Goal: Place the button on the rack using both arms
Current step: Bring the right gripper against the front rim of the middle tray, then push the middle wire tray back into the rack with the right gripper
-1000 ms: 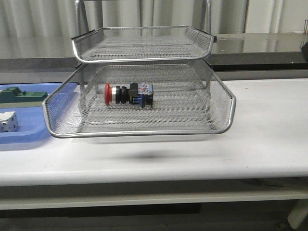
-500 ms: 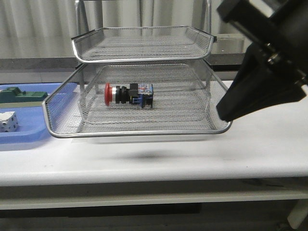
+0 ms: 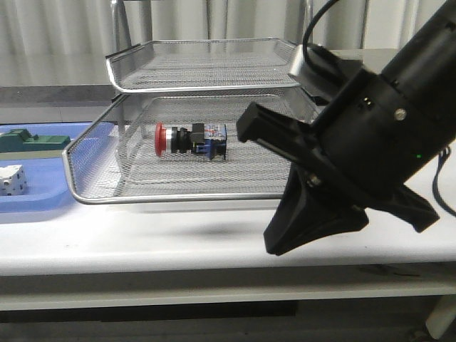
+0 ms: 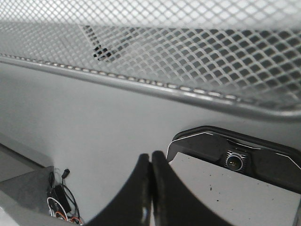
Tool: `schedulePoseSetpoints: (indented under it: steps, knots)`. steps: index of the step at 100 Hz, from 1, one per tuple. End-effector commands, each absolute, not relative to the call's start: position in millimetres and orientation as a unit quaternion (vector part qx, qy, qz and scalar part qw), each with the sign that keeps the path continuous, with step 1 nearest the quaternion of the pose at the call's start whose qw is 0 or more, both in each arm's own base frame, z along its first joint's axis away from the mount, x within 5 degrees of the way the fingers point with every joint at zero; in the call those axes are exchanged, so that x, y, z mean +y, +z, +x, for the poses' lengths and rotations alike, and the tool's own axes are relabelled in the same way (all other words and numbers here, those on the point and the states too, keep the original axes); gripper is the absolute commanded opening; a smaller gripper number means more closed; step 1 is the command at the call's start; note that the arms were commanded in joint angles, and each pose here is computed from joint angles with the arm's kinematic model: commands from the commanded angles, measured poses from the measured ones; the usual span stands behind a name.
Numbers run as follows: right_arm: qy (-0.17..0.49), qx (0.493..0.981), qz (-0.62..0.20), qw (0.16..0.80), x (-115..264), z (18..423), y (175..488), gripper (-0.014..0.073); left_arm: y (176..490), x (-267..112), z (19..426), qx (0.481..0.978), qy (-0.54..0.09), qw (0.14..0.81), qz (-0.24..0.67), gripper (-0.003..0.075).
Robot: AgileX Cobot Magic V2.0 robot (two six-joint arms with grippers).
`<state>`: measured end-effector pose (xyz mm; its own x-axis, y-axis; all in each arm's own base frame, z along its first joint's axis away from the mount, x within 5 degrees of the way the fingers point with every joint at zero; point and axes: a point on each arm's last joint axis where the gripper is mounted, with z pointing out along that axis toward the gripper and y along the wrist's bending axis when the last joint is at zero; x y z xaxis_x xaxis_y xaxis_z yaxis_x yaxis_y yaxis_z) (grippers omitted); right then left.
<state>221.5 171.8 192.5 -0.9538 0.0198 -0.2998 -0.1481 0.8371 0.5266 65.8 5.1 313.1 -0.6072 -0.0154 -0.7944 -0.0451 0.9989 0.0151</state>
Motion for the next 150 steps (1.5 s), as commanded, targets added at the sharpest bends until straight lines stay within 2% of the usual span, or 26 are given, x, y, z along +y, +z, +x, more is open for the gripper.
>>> schedulePoseSetpoints:
  steps: [1,46,95,150]
  knots:
    - [0.301,0.935,-0.026,0.187,179,228,206,-0.0069,326,5,69,0.877,0.013,0.480,-0.019,-0.0021]
    - [0.283,0.933,0.001,0.224,184,239,194,-0.0069,326,5,69,0.877,0.013,0.480,-0.019,-0.0021]
    - [0.274,0.897,0.011,0.348,186,269,224,-0.0069,326,5,69,0.877,0.013,0.480,-0.019,-0.0021]
    - [0.265,0.888,-0.015,0.376,208,324,229,-0.0069,326,5,69,0.876,0.013,0.481,-0.019,-0.0021]
